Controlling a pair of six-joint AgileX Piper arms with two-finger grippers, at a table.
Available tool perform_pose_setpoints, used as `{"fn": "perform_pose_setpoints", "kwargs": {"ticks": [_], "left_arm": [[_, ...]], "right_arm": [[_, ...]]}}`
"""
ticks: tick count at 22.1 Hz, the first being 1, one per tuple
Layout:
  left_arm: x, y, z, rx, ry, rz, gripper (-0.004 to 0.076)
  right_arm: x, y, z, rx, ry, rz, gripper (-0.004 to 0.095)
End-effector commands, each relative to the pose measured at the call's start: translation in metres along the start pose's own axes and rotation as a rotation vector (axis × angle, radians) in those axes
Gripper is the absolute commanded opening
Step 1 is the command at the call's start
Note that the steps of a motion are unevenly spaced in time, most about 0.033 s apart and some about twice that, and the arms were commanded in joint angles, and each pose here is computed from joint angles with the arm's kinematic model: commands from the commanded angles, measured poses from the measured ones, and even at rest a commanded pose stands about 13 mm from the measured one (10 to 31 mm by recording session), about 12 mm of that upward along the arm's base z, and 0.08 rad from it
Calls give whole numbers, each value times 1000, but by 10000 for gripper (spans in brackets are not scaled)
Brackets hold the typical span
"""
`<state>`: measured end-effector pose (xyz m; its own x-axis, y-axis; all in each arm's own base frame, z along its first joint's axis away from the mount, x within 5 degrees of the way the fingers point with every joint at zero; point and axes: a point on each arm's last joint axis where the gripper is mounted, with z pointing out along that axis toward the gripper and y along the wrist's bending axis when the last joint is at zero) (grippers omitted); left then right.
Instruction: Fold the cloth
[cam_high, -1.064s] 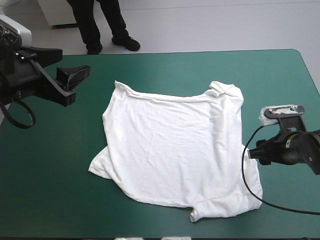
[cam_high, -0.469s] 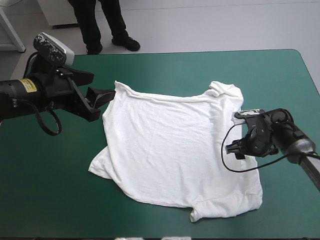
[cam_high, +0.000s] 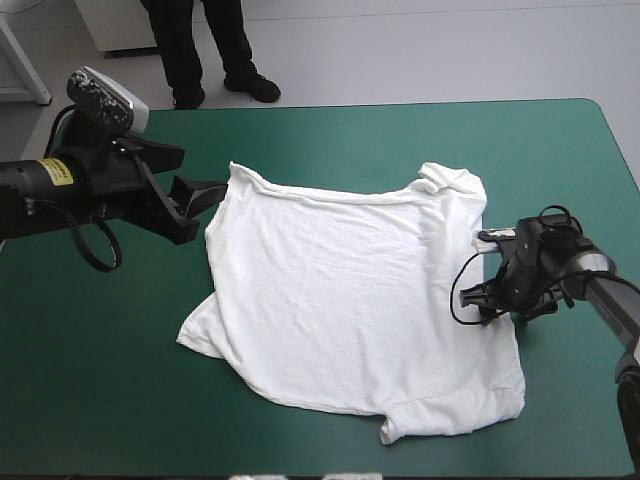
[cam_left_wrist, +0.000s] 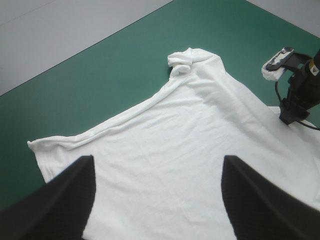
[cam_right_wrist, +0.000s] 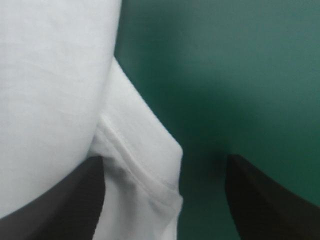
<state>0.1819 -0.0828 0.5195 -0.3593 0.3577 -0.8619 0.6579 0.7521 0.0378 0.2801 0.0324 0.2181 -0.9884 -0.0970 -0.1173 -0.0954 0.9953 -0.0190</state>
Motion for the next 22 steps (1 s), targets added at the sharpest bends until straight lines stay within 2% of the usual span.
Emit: {"fn": "perform_pose_setpoints", "kwargs": {"ticks": [1, 4, 6, 9, 11, 12, 14, 17, 20, 22], "left_arm": [[-9, -5, -11, -6, -90, 1, 514], [-9, -5, -11, -6, -90, 1, 514], [-9, -5, -11, -7, -87, 2, 514], [-8, -3, -11, -21, -77, 8, 514], [-7, -3, -11, -21, -73, -3, 514], [-7, -3, -11, -20, -70, -14, 512], [-5, -4, -11, -9, -52, -24, 510], [-6, -6, -11, 16, -60, -51, 510], [-6, -7, -11, 16, -62, -52, 510], [-8, -6, -11, 11, -76, -52, 510]], "right_arm": [[-6, 1, 2, -37, -12, -4, 551], [-9, 5, 16, -79, 34, -2, 434], [-11, 9, 29, -111, 77, -14, 258], [-11, 10, 33, -113, 90, -26, -10], [-12, 4, 33, -66, 79, -58, -9], [-12, -7, 33, -9, 79, -37, -15], [-10, -26, 27, 29, 71, 10, -17], [-13, -65, 7, 80, 0, 112, -17], [-24, -95, -17, 153, -73, 158, -17], [-38, -113, -40, 197, -176, 189, -17]]}}
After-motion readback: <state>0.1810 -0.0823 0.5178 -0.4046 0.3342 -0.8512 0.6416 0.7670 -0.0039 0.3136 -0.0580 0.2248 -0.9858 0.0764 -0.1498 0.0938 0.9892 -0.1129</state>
